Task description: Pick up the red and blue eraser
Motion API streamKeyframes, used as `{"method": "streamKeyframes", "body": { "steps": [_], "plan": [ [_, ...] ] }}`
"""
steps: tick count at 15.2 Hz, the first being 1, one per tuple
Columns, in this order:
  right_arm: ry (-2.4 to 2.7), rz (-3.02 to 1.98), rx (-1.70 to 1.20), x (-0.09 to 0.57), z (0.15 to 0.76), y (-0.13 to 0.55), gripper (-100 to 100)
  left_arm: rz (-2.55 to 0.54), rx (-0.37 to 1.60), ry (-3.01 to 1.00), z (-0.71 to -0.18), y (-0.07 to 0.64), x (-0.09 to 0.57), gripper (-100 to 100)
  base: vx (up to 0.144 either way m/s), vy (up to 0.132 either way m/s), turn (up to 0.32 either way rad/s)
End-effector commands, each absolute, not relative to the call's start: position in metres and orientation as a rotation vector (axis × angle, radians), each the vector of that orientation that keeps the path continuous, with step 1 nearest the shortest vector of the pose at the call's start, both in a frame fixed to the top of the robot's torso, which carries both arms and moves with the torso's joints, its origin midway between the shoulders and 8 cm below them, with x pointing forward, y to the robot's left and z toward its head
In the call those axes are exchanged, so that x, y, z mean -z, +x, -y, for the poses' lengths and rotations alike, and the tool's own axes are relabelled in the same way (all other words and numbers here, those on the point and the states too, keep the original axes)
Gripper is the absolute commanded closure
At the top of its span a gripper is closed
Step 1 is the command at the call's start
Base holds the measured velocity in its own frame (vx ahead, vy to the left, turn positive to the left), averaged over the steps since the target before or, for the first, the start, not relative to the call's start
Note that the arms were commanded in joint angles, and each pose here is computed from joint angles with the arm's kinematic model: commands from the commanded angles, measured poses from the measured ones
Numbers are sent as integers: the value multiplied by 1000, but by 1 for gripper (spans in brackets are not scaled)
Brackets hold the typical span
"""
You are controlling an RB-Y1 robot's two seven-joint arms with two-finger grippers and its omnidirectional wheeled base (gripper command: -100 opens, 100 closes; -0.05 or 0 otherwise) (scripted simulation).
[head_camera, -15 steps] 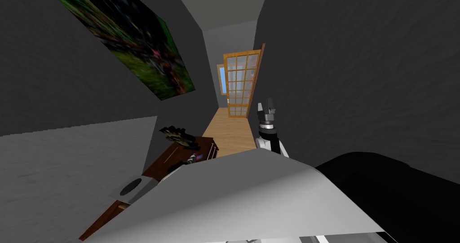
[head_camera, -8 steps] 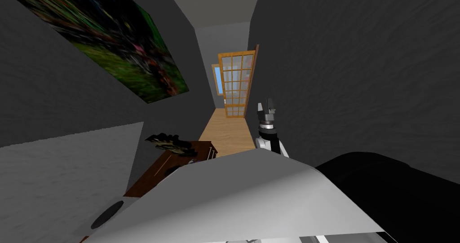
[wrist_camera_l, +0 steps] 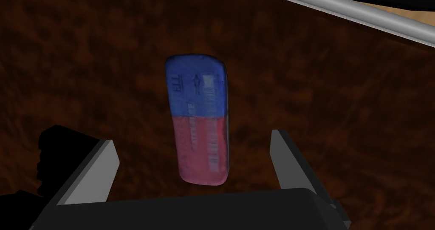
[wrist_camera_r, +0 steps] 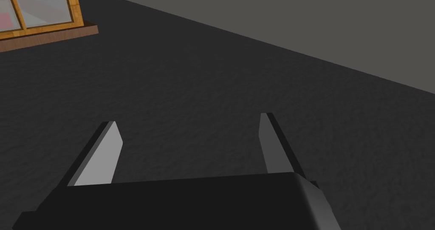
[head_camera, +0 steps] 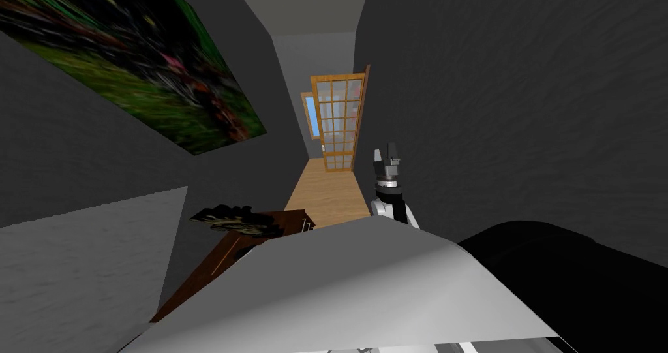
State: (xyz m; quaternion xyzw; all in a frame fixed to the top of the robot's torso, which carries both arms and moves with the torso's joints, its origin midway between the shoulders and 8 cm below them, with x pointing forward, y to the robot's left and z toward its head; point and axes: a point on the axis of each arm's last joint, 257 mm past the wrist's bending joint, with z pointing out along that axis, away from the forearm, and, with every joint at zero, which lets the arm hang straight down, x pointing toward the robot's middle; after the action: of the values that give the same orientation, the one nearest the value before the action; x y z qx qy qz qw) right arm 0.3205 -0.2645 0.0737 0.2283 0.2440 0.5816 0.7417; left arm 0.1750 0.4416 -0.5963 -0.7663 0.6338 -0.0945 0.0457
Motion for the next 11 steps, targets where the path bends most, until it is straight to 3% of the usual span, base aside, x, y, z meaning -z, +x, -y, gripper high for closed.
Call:
{"method": "streamKeyframes", "body": {
  "steps": [1, 10, 11],
  "plan": [
    [500, -535, -1275, -74, 264, 320, 0, -1913, 288, -2354, -438, 178, 601, -100, -13, 31, -100],
    [500, -535, -1275, -74, 264, 321, 0, -1848, 289, -2398, -422, 188, 617, -100, -68, 55, -120],
    [500, -535, -1275, -74, 264, 321, 0, -1844, 291, -2399, -421, 189, 617, 100, -17, 10, -5]
  ]
}}
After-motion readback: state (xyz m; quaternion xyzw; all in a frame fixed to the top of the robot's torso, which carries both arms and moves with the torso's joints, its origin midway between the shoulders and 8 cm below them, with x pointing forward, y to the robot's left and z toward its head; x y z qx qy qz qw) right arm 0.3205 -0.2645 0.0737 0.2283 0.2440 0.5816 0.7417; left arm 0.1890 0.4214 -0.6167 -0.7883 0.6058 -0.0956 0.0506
